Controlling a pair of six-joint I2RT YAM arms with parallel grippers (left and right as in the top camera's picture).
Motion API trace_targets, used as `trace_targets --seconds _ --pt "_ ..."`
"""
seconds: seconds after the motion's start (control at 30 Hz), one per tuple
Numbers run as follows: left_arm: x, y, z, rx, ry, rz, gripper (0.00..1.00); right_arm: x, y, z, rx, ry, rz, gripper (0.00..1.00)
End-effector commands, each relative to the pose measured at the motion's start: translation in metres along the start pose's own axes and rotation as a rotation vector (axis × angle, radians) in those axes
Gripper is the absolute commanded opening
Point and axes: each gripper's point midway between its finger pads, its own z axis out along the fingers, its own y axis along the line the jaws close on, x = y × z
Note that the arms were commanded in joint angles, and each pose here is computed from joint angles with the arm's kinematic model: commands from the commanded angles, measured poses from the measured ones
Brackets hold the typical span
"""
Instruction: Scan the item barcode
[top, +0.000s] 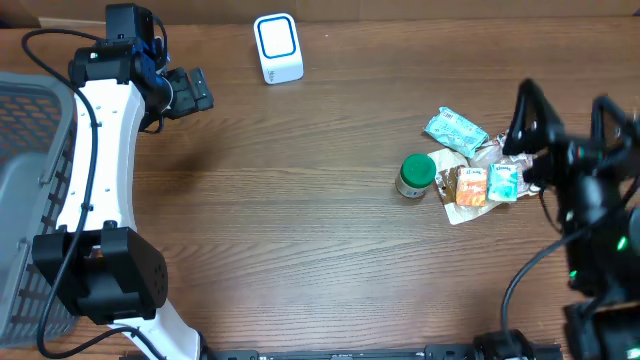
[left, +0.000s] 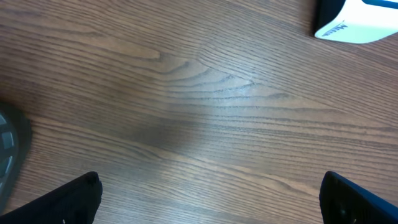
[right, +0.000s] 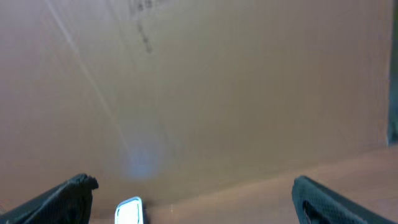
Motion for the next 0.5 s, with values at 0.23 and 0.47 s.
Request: trace_targets --seconds 0.23,0.47 --pt "-0.006 -0.003 -0.006 0.006 -0.024 0.023 0.99 0.117 -0.049 -0.024 -0.013 -0.107 0.013 1.00" --pt "-0.006 -0.003 -0.006 0.006 -0.024 0.023 1.00 0.169 -0.063 -0.033 -0.036 -0.091 0.014 1.00"
